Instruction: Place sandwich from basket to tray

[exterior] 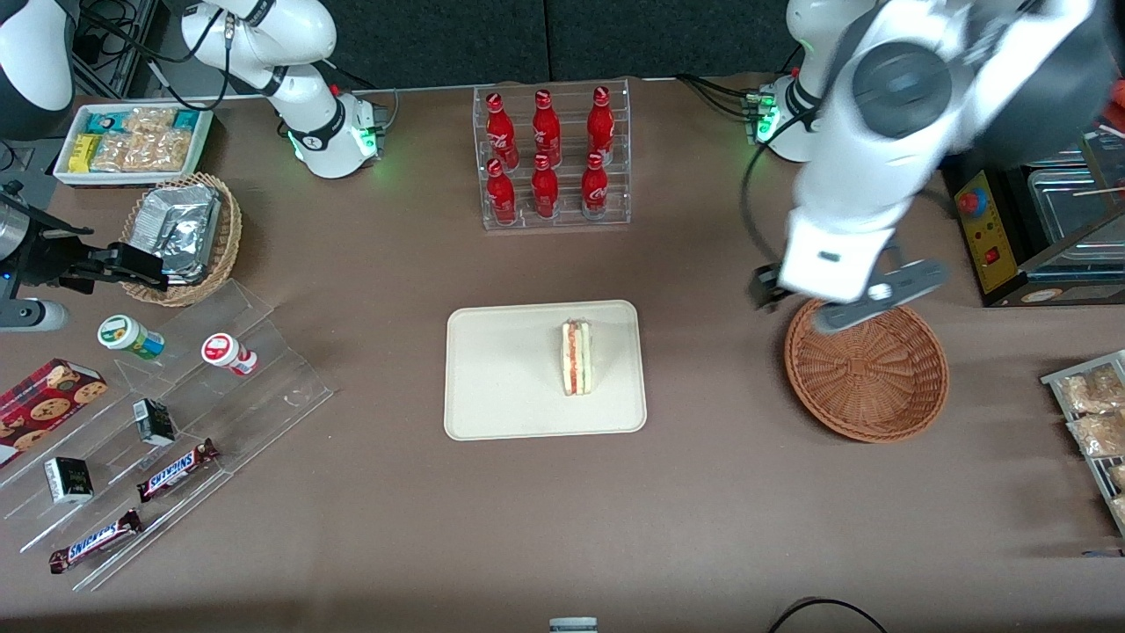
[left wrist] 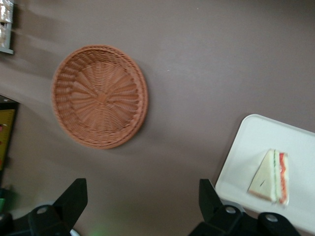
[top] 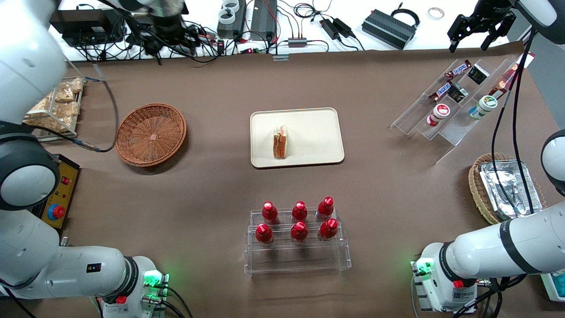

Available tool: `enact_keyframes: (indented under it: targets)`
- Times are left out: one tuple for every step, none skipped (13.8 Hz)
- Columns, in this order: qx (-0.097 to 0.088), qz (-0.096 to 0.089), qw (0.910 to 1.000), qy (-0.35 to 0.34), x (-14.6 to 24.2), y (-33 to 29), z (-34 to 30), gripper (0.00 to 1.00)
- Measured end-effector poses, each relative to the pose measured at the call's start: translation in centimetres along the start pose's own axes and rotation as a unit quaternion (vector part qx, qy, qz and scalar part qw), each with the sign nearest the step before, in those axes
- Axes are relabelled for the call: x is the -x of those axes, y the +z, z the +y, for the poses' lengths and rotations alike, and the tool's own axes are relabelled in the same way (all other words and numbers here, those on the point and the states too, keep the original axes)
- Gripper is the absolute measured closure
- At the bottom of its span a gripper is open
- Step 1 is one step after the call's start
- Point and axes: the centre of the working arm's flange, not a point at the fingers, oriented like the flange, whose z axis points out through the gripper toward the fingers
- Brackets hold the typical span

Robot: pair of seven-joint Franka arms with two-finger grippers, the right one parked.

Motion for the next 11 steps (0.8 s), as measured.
enact_keyframes:
  targets:
    - [0.007,-0.007,0.9999,0.013,-0.8,-1.1,-2.5,0.0]
    - [0.012,-0.014,0.9994,0.029,-1.5,-1.9,-4.9,0.0]
    - [0.018,-0.021,0.9986,0.044,-2.0,-2.5,-7.1,0.0]
    - [0.026,-0.029,0.9975,0.059,-2.4,-3.0,-9.1,0.0]
    - [0.034,-0.036,0.996,0.075,-2.7,-3.4,-11.0,0.0]
    - [0.039,-0.044,0.9941,0.09,-3.0,-3.8,-13.1,0.0]
    - [0.044,-0.054,0.992,0.105,-3.1,-4.1,-15.3,0.0]
    - [0.053,-0.06,0.9899,0.117,-3.2,-4.3,-17.6,0.0]
    - [0.06,-0.061,0.9886,0.124,-3.3,-4.5,-19.7,0.0]
    - [0.064,-0.062,0.9878,0.128,-3.4,-4.5,-21.2,0.0]
    - [0.067,-0.063,0.9871,0.131,-3.3,-4.4,-21.8,0.0]
